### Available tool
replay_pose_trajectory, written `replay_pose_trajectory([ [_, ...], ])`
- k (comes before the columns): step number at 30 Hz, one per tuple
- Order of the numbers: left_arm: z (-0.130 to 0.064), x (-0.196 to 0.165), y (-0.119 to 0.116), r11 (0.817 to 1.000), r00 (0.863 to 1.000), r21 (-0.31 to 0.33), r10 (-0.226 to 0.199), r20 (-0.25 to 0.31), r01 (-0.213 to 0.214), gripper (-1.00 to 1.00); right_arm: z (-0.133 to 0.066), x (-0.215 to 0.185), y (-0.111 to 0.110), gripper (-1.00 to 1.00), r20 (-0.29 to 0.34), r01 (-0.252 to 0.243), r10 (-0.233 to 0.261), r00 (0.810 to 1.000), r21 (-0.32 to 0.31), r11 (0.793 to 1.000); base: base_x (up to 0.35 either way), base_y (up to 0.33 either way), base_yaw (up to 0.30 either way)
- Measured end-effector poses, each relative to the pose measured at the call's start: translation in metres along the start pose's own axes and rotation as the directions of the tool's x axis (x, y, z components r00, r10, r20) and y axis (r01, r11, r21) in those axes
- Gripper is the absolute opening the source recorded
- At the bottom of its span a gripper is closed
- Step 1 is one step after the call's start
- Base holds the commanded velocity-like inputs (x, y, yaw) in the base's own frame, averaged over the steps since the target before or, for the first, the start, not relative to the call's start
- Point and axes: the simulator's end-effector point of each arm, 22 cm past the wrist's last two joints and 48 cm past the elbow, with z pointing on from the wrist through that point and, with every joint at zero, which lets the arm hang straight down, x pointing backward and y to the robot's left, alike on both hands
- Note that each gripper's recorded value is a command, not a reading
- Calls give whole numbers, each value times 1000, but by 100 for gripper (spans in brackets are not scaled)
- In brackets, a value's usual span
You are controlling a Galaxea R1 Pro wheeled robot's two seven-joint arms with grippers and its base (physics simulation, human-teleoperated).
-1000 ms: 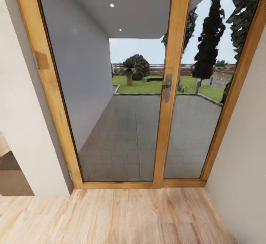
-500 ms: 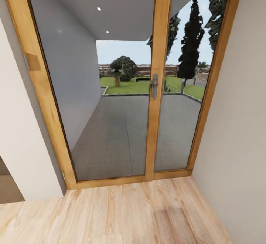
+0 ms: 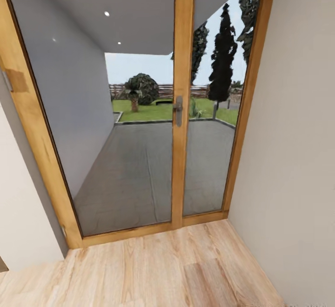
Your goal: In the kitchen, take the Vidalia onion out of the sink, dice it on the chopping board with the paring knife, put the diced onion into the bowl on the countertop, then place both the paring knife and the chopping board into the sink.
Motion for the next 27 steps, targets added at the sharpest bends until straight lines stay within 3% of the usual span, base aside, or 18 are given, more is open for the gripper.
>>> replay_pose_trajectory([
  [4, 4, -32, 1, 1000, 997, -5, -18, 69, 18, 100, 6, -52, 9, 100, 107, -35, 31, 994, 35, 999, 0, 0, -181],
  [7, 2, -24, 0, 1000, 998, -6, -23, 58, 24, 100, 6, -66, 17, 100, 131, -58, 51, 990, 47, 997, 0, 0, -148],
  [13, -1, -22, 6, 1000, 995, -18, -22, 94, 24, 100, 5, -65, 23, 100, 125, -62, 56, 991, 45, 997, 0, 0, -139],
  [20, -4, -20, 20, 999, 993, -38, -9, 115, 14, 100, 2, -35, 23, 100, 63, -53, 50, 997, 45, 998, 0, 0, -196],
  [27, -4, -24, 31, 999, 992, -49, 2, 126, 4, 100, 1, -31, 21, 100, 58, -52, 49, 997, 46, 998, 0, 0, -228],
])
